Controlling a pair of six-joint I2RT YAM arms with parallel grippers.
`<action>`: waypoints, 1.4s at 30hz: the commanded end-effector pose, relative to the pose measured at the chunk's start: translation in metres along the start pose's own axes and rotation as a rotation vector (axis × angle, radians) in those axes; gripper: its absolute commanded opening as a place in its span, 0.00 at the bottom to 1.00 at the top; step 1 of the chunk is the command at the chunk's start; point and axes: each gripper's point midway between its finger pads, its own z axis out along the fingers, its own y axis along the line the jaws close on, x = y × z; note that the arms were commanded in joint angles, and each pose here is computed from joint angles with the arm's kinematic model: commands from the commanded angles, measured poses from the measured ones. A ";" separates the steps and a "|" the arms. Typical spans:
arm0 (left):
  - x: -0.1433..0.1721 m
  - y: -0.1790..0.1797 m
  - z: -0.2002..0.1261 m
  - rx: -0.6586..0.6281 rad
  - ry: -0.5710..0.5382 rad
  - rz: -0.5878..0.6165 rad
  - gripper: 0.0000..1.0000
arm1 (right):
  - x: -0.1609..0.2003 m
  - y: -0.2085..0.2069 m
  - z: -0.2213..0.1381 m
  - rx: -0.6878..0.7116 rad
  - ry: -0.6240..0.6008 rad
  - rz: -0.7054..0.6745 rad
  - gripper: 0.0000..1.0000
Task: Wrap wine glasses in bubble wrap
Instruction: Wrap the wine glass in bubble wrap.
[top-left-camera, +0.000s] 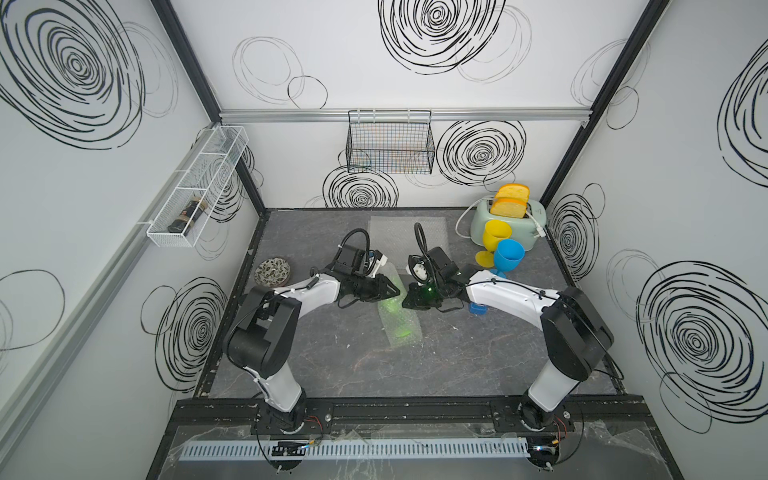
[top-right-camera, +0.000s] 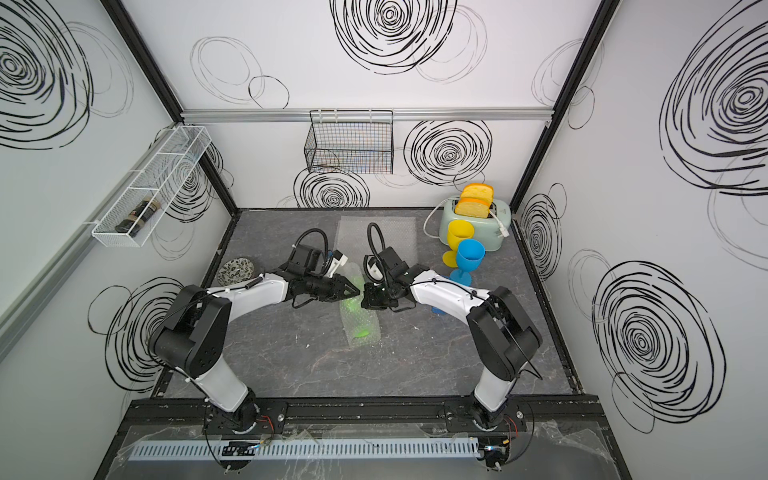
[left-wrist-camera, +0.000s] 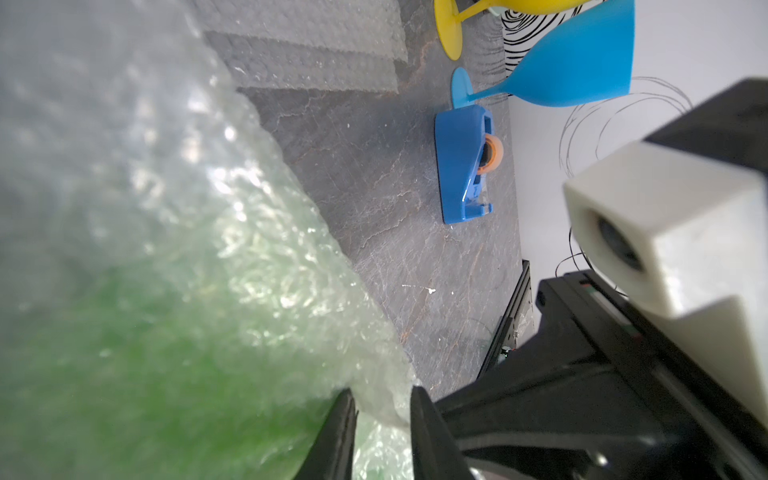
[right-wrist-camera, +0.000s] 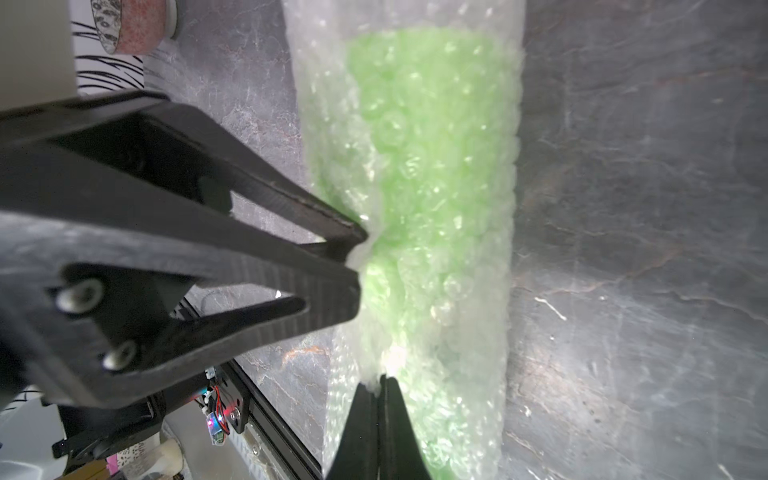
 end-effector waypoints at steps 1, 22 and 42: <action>0.017 0.035 0.004 -0.123 0.035 -0.071 0.29 | 0.003 -0.002 -0.002 -0.019 0.004 0.002 0.00; 0.017 0.037 0.004 -0.125 0.035 -0.075 0.29 | -0.040 0.000 -0.002 -0.113 -0.015 -0.033 0.40; 0.019 0.038 0.007 -0.126 0.043 -0.079 0.29 | -0.037 -0.001 0.001 -0.208 0.008 -0.022 0.37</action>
